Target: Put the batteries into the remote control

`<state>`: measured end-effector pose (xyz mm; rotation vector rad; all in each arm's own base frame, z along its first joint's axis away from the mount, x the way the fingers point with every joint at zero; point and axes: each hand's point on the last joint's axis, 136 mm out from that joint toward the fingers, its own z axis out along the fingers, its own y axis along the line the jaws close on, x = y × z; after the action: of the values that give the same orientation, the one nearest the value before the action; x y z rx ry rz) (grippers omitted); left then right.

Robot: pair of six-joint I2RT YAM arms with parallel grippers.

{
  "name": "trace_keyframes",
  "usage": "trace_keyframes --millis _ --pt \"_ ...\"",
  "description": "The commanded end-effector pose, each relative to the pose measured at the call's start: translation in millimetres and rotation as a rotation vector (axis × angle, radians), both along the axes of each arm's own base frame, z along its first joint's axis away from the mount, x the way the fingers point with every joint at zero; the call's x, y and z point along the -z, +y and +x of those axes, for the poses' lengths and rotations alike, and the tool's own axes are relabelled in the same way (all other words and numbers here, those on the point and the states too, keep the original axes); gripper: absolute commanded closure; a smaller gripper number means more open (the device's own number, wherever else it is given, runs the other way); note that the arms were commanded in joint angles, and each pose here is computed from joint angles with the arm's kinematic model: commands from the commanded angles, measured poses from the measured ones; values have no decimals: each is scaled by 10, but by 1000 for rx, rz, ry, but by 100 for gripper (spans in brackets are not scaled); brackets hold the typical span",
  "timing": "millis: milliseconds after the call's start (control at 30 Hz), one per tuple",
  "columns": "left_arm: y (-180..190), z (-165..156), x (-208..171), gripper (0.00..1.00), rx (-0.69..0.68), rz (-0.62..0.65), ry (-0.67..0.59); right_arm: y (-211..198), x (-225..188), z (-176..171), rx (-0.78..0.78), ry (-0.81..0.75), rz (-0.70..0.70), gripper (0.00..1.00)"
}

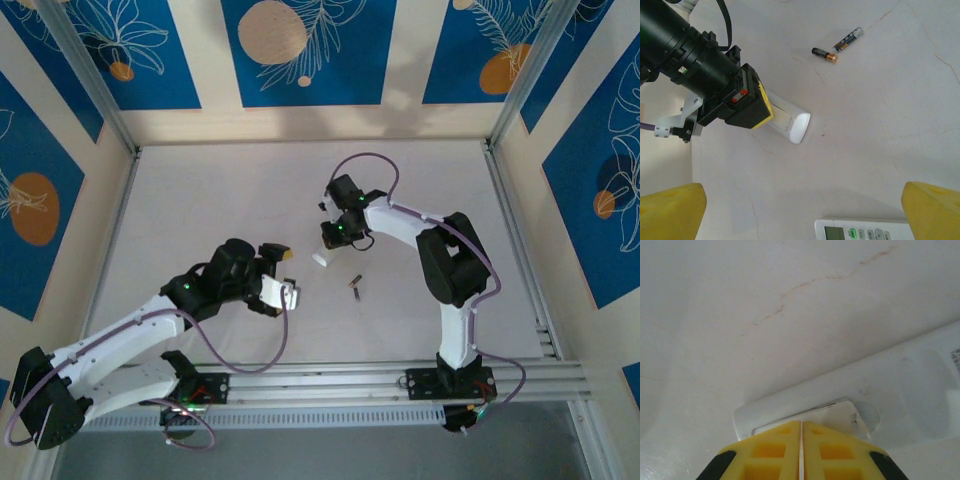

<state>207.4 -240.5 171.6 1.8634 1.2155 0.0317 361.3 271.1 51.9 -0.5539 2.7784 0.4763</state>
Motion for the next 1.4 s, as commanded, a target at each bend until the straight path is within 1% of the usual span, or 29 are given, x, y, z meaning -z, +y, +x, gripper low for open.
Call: trace_keyframes --millis 0,100,233,400,700,767,867,967,1000,1033,1100,1133,1200,1267,1367 --pt "-7 -32 -24 0 26 -15 -5 93 -373 50 -11 -61 45 89" --pt "-8 -35 -32 0 28 -17 -5 86 -564 105 7 -96 69 89" --pt "-4 -34 -38 0 26 -17 -7 7 -547 190 47 -129 28 88" --pt "-2 -36 -46 0 26 -19 -9 -74 -306 205 73 -109 -30 88" --pt "-3 -39 -37 0 29 -17 -7 -70 319 -30 48 24 -81 88" --pt "-2 -40 -29 0 29 -15 -5 -80 372 -47 49 34 -99 89" --pt "-2 -35 -24 0 27 -14 -6 -67 234 -15 51 7 -91 88" --pt "-15 -22 -19 0 20 -23 -3 -38 -132 54 65 -57 -47 88" --pt "-32 12 -40 0 -3 -44 4 -47 -283 87 83 -89 -20 87" --pt "-56 72 -70 0 -42 -76 18 -67 -431 106 109 -117 10 85" --pt "-161 363 -258 0 -228 -237 75 -205 -718 141 204 -175 81 78" --pt "-225 466 -367 0 -303 -318 134 -312 -799 138 265 -185 111 72" --pt "-380 676 -551 0 -462 -429 300 -594 -927 93 396 -206 176 61" --pt "-478 914 -641 0 -626 -485 413 -914 -991 2 518 -221 224 46" --pt "-692 1203 -563 6 -760 -489 522 -1413 -1036 -207 665 -233 263 26"
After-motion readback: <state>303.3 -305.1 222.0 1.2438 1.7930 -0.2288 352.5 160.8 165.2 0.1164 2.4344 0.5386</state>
